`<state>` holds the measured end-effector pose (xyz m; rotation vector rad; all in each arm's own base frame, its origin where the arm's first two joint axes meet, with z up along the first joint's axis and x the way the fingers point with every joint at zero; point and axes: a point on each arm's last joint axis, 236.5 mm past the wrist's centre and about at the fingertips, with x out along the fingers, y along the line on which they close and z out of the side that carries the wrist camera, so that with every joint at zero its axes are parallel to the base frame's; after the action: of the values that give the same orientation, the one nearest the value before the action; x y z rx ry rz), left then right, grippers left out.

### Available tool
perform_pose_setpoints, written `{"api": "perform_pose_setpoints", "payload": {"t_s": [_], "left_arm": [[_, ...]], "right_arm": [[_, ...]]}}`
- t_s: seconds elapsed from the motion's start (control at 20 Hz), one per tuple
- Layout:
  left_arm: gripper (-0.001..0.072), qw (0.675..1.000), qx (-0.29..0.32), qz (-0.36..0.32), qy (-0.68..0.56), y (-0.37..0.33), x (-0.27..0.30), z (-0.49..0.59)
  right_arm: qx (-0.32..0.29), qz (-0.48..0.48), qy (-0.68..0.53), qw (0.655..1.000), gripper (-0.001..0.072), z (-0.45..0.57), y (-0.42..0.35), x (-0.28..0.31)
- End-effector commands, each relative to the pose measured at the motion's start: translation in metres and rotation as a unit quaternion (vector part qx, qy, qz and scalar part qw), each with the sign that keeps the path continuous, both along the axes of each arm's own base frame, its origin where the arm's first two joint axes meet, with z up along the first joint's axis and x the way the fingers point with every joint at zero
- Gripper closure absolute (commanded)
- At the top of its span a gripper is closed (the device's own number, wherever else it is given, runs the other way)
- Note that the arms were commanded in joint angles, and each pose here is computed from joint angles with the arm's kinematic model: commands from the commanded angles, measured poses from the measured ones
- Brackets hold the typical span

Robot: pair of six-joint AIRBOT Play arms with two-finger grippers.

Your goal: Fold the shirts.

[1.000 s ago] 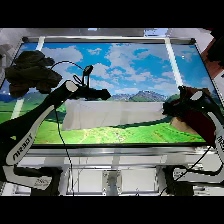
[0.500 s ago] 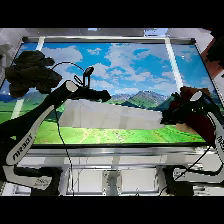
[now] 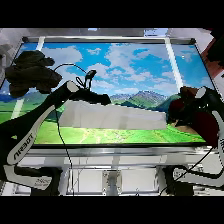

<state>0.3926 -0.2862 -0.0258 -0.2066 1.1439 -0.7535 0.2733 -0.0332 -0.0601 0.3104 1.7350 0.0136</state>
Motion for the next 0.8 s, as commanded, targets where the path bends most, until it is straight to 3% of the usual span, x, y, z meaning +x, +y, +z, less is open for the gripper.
{"api": "perform_pose_setpoints", "payload": {"t_s": [0.0,0.2,0.75], "left_arm": [[0.0073,0.997,0.03,-0.055,0.046,-0.002,-0.032,-0.023],[0.0073,0.993,0.041,-0.094,0.063,-0.028,-0.057,-0.043],[0.011,0.995,0.039,-0.084,0.036,-0.042,-0.05,-0.044]], "right_arm": [[0.019,-0.063,-0.072,0.995,0.0184,-0.005,0.006,0.034],[0.094,-0.119,-0.097,0.984,0.0183,-0.023,0.016,0.036],[0.163,-0.166,-0.131,0.964,0.0168,-0.047,0.02,0.034]]}}
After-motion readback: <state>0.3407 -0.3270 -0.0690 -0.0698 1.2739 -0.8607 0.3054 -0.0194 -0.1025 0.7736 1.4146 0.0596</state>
